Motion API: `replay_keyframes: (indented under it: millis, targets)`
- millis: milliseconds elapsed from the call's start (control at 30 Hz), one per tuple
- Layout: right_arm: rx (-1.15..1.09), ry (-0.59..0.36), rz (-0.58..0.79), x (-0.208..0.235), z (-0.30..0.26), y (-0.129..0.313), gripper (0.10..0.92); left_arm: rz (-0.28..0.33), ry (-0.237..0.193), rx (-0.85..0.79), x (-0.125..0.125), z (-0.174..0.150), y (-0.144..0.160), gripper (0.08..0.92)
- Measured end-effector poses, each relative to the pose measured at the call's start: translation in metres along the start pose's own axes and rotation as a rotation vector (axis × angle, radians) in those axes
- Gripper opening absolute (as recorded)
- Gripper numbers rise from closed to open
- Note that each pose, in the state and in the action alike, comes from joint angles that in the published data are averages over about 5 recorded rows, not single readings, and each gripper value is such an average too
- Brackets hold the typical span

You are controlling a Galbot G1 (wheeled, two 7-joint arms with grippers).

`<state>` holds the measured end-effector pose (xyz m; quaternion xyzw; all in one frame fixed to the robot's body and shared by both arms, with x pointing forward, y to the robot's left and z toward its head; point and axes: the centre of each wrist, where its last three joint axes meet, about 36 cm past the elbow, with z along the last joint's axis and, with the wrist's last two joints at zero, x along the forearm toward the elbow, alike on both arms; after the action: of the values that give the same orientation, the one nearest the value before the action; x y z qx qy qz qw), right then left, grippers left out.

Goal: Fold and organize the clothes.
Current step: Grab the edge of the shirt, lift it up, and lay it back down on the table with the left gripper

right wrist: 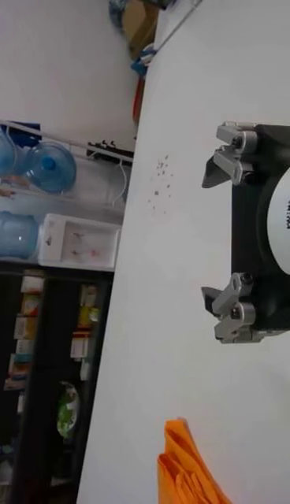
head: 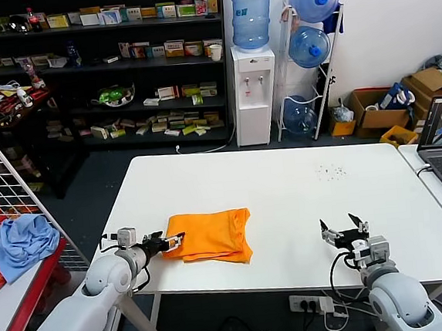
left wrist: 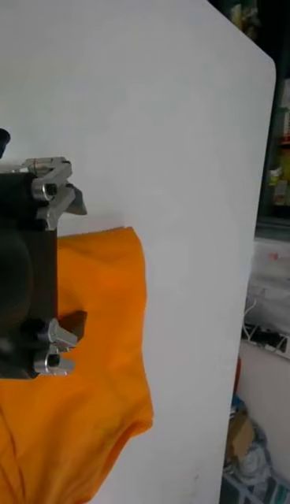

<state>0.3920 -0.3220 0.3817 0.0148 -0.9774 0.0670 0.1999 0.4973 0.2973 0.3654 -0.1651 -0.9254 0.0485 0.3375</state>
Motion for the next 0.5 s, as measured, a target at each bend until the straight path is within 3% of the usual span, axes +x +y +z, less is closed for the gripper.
replay_keyframes:
  millis: [167,500]
  targets:
    - [-0.003,-0.003,-0.005,0.0002,-0.0024,0.0011,0.823,0.012,0.006,0.008,-0.0022,0.0016,-0.0016,0.783]
    - [-0.006,-0.008,-0.009,0.003,-0.004,0.0027,0.823,0.038,0.005,0.016,-0.0028,0.0024,-0.0079,0.5]
